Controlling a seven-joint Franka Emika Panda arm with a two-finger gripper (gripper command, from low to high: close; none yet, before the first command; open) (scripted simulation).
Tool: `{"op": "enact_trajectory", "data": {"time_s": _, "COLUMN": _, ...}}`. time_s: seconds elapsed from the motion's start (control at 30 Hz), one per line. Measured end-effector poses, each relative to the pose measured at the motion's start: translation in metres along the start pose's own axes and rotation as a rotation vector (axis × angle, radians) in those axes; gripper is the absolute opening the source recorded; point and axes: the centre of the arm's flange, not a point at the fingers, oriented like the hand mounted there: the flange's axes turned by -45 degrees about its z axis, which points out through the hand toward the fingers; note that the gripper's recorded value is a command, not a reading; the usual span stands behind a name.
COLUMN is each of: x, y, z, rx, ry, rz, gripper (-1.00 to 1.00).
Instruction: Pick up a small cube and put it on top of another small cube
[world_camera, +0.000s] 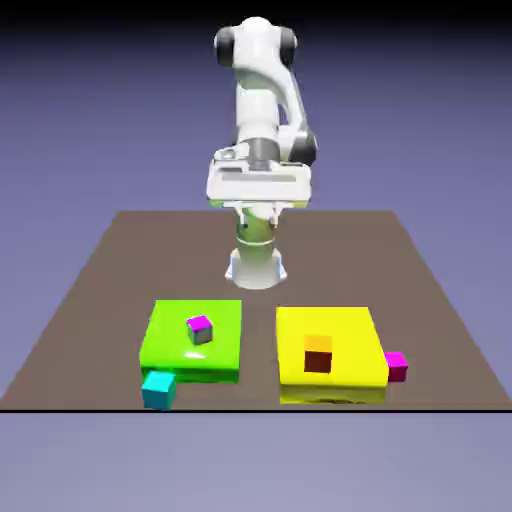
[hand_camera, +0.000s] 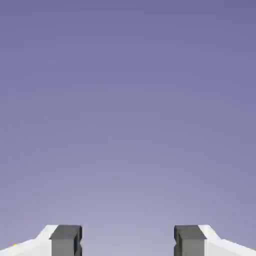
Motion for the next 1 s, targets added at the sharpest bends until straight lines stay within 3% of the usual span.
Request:
{"op": "enact_trajectory", "data": {"time_s": 0.4, "x": 0.000, "y": 0.084, "z": 0.126, "rx": -0.013, "ry": -0.382, "rz": 0.124, "gripper": 0.00}}
{"op": "enact_trajectory", "data": {"time_s": 1.0, "x": -0.083, "y": 0.204, "z": 0.278, "rx": -0.053, "ry": -0.854, "rz": 0.226, "gripper": 0.00}}
